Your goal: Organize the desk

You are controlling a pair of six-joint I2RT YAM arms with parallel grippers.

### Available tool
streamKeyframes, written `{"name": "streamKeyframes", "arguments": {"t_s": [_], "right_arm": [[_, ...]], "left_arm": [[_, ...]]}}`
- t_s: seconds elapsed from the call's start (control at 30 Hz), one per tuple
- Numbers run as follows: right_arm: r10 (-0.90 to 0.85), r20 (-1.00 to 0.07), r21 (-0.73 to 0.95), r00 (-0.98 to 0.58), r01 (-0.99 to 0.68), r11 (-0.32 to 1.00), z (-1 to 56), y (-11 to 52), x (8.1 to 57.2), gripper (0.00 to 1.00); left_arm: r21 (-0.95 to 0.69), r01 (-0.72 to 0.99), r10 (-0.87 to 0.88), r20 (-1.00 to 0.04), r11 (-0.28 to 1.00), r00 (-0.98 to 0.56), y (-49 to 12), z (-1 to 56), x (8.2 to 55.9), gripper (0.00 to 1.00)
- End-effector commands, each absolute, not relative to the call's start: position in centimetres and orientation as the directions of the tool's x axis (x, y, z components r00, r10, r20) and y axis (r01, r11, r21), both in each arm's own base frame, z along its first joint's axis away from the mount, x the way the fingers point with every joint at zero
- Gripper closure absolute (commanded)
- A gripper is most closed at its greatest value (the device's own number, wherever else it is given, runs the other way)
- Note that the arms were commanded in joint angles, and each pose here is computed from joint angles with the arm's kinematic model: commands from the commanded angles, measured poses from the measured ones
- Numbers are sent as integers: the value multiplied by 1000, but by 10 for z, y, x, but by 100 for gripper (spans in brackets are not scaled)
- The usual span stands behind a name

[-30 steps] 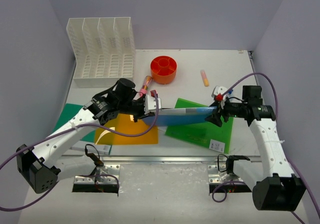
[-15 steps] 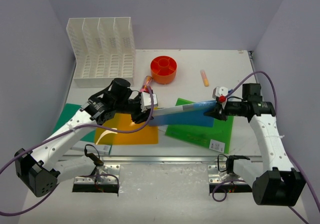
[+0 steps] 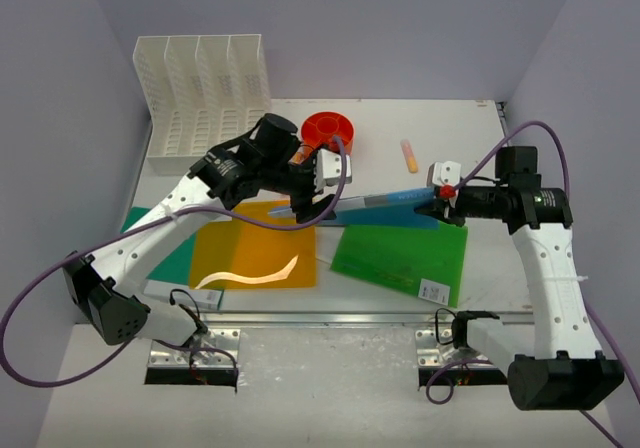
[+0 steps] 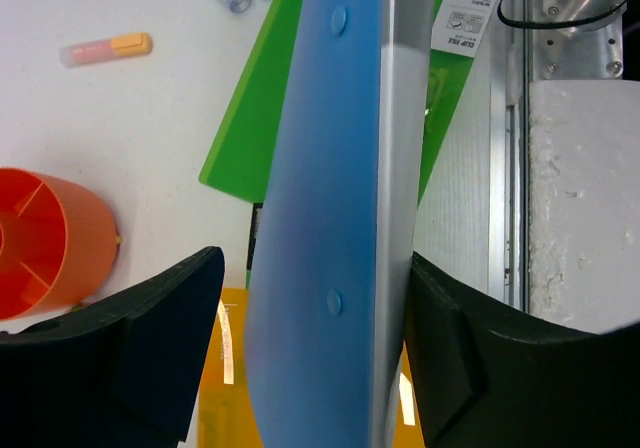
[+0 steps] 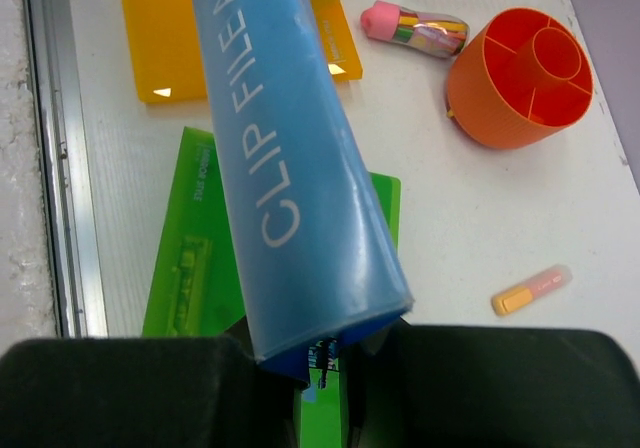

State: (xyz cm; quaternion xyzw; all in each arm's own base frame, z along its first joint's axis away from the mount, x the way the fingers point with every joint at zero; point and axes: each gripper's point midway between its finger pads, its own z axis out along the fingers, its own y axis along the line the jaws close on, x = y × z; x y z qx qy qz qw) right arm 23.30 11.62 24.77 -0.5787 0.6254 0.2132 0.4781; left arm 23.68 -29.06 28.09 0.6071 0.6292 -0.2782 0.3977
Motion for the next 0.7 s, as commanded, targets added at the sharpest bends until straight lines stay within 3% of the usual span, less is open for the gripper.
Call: {"name": "streamKeyframes", "arguments": {"t_s": [0.0,0.17,0.33,0.67], "right_arm": [[-550,-821,-311,152,-927,208,255,121,233,100],[-583,-805,-287,113,-933,215,248,125,233,100],[-594,-801,-258,72,-937,235,246,129,235,100],[-560,-828,-216,44,-945,245,257,135,229,100]], "left_arm": [[126,988,616,-786,90,44,-311,273,227,34],[121,989,697,-717,90,24,-327,253,222,39],[79,991,703,-711,110,-22,-338,243,220,48],[31,991,703,-708,134,-73,-341,222,217,89]]}}
